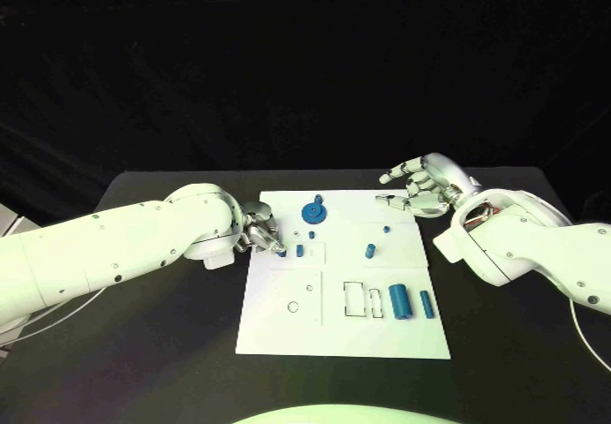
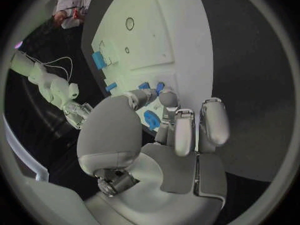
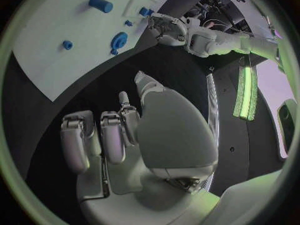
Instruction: Assemble the parts on the task board
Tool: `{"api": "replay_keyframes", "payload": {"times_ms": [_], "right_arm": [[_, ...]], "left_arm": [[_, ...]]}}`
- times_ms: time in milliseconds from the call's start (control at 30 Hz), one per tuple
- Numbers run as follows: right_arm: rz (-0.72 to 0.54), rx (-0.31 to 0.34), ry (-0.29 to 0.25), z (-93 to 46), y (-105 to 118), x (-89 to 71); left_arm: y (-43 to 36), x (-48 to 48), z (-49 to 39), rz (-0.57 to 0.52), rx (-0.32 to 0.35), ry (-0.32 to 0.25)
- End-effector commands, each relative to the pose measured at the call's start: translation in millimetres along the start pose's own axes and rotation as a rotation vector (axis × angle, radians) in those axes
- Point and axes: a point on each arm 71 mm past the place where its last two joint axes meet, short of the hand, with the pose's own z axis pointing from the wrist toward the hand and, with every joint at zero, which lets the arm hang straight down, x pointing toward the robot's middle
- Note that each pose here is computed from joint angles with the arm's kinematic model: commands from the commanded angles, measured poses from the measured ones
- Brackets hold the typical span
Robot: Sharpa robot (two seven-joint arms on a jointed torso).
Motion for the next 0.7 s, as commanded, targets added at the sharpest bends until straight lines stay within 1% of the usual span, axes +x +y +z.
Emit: {"api": "replay_keyframes", "payload": {"times_ms": [33,200,367,700], "right_arm": [[-0.004,-0.01,0.012,-0.3,0.8,1.2],[-0.004,-0.01,0.012,-0.4,0.7,1.1],[-0.004,-0.01,0.012,-0.5,0.6,1.0],[-0.004,-0.009,0.013,-0.7,0.5,0.9]], "left_arm": [[0.0,2.7,2.5,0.017,-0.005,0.02],[0.4,4.2,5.4,0.022,-0.01,0.031],[-1.1,6.3,7.0,0.03,-0.011,0.046],[-3.6,10.0,8.6,0.048,-0.013,0.075]]}}
